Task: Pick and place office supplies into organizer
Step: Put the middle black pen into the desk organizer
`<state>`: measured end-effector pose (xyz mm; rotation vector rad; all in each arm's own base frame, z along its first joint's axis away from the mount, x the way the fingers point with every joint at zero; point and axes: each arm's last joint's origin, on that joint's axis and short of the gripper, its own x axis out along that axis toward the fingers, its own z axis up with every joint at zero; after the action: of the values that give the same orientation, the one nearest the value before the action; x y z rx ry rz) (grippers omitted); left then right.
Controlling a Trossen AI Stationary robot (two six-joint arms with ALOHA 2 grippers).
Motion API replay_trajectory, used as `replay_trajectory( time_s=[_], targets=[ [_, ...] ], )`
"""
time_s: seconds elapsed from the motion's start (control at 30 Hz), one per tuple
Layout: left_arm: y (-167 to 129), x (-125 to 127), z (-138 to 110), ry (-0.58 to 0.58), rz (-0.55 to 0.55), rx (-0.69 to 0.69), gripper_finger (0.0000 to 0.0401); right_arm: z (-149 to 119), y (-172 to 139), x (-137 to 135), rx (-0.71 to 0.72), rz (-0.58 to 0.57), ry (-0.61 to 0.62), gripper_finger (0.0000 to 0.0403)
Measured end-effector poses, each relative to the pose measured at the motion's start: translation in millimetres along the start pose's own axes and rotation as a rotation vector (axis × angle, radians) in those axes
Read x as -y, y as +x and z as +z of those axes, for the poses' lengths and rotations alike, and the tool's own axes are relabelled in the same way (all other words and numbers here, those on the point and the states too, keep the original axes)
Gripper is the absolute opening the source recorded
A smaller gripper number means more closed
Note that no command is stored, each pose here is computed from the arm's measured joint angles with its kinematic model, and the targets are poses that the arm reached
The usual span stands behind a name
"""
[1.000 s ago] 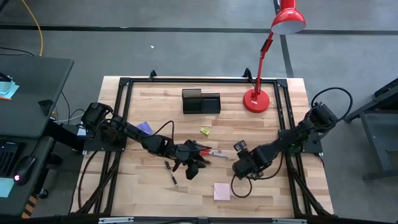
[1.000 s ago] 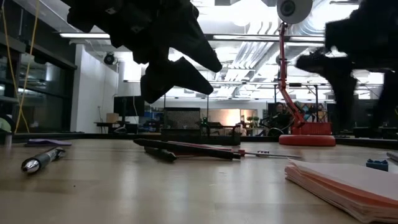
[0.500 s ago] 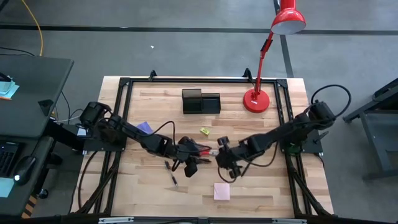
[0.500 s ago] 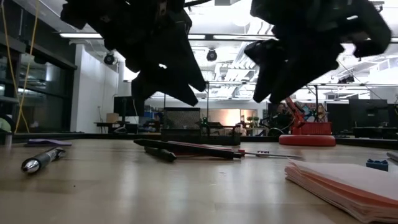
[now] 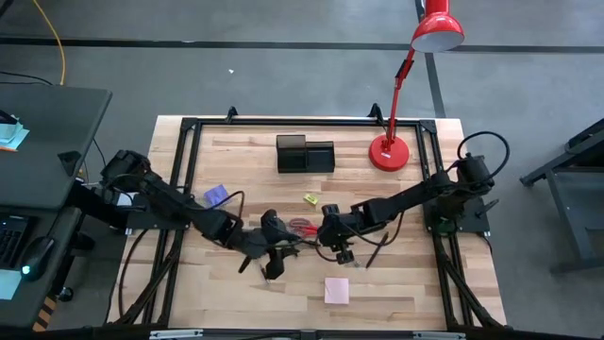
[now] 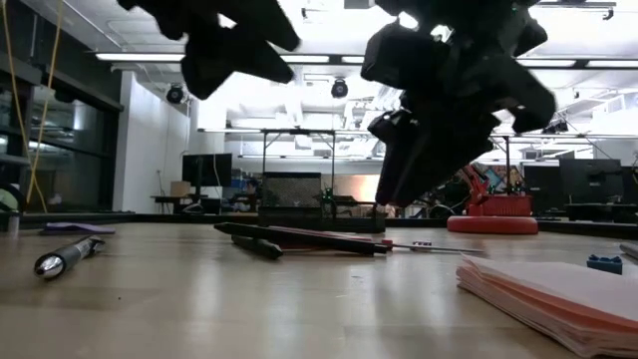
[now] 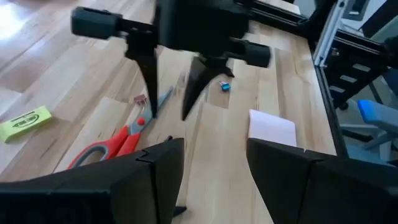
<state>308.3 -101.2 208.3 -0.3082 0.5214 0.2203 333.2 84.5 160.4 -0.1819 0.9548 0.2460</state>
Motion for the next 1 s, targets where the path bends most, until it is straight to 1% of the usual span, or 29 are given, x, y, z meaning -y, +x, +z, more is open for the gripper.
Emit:
replay_trajectory(
  time_s=[0.13,0.23,0.3,0.37,0.47,0.57,0.7,0.77,0.87,1.0],
  targets=[
    [-12.9,-2.8,-16.4,0.008,-0.008,0.077,0.0166,3.5,-0.3,3.3,0.032,-0.008,0.005,0.0143],
    [-23.8,-12.9,-29.9,-0.033,-0.065,0.164,0.0166,12.6,-3.7,3.7,0.061,0.0,-0.008,0.0143],
    [-33.3,-16.7,-31.4,-0.056,-0.147,0.241,0.0166,20.0,-6.8,3.7,0.084,0.016,-0.005,0.0143],
    [-42.2,-20.2,-32.9,-0.043,-0.19,0.287,0.0166,26.0,-9.8,3.3,0.094,0.044,0.011,0.0143],
    [-50.2,-24.9,-38.6,-0.044,-0.202,0.315,0.0166,27.7,-5.9,2.9,0.078,0.062,0.023,0.0143],
    [-53.1,-25.9,-37.3,-0.045,-0.218,0.358,0.0166,24.3,9.4,2.3,0.029,0.069,0.044,0.0142],
    [-53.0,-26.3,-37.1,-0.042,-0.213,0.36,0.0166,23.8,31.7,3.6,-0.075,0.053,0.047,0.0142],
    [-53.3,-25.6,-37.5,-0.042,-0.22,0.358,0.0166,27.3,36.7,5.6,-0.122,0.025,0.037,0.0142],
    [-54.2,-23.8,-38.6,-0.039,-0.236,0.351,0.0166,36.1,38.5,7.0,-0.132,-0.024,-0.005,0.0142],
    [-56.1,-20.3,-41.0,-0.025,-0.254,0.345,0.0166,41.4,39.9,7.7,-0.131,-0.035,-0.022,0.0142]
  ],
)
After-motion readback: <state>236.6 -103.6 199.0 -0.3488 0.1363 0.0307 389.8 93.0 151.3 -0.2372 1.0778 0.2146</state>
